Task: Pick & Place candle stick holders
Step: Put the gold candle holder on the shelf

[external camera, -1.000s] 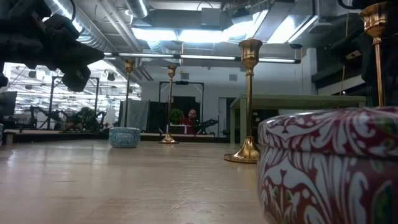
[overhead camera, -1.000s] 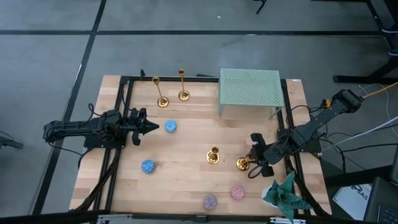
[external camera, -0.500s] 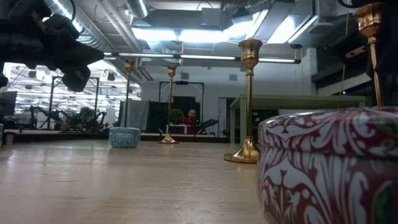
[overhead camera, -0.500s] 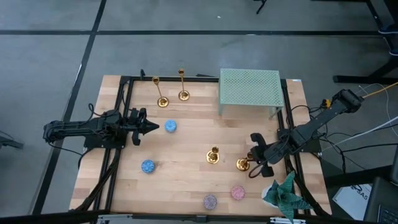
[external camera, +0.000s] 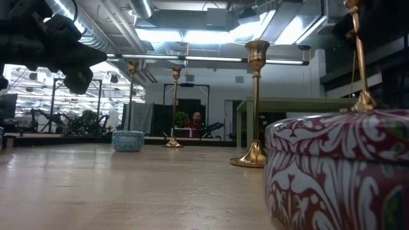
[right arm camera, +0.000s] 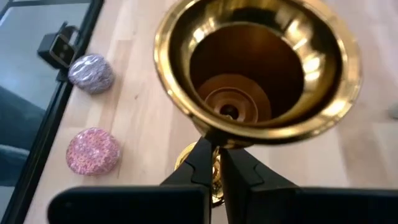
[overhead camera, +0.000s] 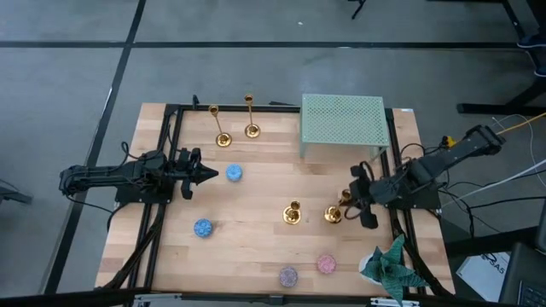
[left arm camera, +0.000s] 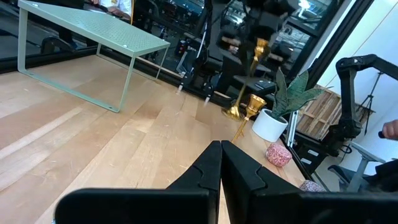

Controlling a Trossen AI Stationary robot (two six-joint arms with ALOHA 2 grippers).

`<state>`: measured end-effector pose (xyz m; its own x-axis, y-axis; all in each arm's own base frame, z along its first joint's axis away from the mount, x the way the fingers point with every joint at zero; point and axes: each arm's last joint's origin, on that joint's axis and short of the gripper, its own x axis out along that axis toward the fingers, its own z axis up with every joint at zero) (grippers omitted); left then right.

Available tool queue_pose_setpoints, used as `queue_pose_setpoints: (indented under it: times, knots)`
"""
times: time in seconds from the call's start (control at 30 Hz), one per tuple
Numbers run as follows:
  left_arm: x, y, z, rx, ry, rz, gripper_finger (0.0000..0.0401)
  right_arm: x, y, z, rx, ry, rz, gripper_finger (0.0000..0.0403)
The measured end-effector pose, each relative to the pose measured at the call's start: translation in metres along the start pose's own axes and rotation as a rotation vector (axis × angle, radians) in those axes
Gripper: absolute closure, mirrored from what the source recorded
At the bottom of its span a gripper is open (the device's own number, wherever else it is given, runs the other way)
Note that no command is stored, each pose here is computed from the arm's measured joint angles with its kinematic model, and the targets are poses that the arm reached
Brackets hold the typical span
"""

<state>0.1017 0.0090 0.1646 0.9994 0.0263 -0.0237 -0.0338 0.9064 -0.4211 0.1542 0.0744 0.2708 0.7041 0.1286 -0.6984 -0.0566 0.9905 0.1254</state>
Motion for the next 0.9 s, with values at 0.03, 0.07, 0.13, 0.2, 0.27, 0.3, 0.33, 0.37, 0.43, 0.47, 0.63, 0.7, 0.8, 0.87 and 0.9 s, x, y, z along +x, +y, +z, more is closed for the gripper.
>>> queue_pose_setpoints:
  times: [0.03, 0.07, 0.13, 0.2, 0.27, 0.3, 0.33, 0.37, 0.43, 0.47, 0.63, 0.7, 0.8, 0.87, 0.9]
  knots:
    - [0.000, 0.000, 0.000, 0.000, 0.000, 0.000, 0.0395, -0.005, -0.003, 0.004, 0.013, -0.003, -0.013, 0.0391]
    - [0.000, 0.000, 0.000, 0.000, 0.000, 0.000, 0.0395, -0.010, -0.006, 0.009, 0.026, -0.007, -0.026, 0.0391]
    - [0.000, 0.000, 0.000, 0.000, 0.000, 0.000, 0.0395, -0.020, -0.012, 0.017, 0.047, -0.001, -0.058, 0.0391]
    - [0.000, 0.000, 0.000, 0.000, 0.000, 0.000, 0.0395, -0.029, -0.018, 0.025, 0.073, -0.004, -0.088, 0.0391]
    - [0.000, 0.000, 0.000, 0.000, 0.000, 0.000, 0.0395, -0.038, -0.024, 0.033, 0.105, -0.018, -0.116, 0.0391]
    - [0.000, 0.000, 0.000, 0.000, 0.000, 0.000, 0.0395, -0.043, -0.027, 0.037, 0.121, -0.026, -0.129, 0.0391]
    - [0.000, 0.000, 0.000, 0.000, 0.000, 0.000, 0.0395, -0.047, -0.030, 0.040, 0.138, -0.036, -0.144, 0.0391]
    - [0.000, 0.000, 0.000, 0.000, 0.000, 0.000, 0.0395, -0.051, -0.033, 0.044, 0.154, -0.049, -0.157, 0.0391]
    - [0.000, 0.000, 0.000, 0.000, 0.000, 0.000, 0.0395, -0.059, -0.039, 0.052, 0.192, -0.086, -0.183, 0.0391]
    - [0.000, 0.000, 0.000, 0.000, 0.000, 0.000, 0.0395, -0.063, -0.043, 0.056, 0.211, -0.106, -0.197, 0.0391]
    - [0.000, 0.000, 0.000, 0.000, 0.000, 0.000, 0.0395, -0.081, -0.062, 0.069, 0.308, -0.195, -0.320, 0.0391]
    - [0.000, 0.000, 0.000, 0.000, 0.000, 0.000, 0.0395, -0.088, -0.070, 0.073, 0.347, -0.225, -0.371, 0.0391]
    - [0.000, 0.000, 0.000, 0.000, 0.000, 0.000, 0.0395, -0.094, -0.082, 0.076, 0.401, -0.248, -0.433, 0.0391]
    - [0.000, 0.000, 0.000, 0.000, 0.000, 0.000, 0.0395, -0.097, -0.089, 0.077, 0.435, -0.257, -0.476, 0.0391]
    - [0.000, 0.000, 0.000, 0.000, 0.000, 0.000, 0.0395, -0.099, -0.093, 0.077, 0.447, -0.264, -0.500, 0.0391]
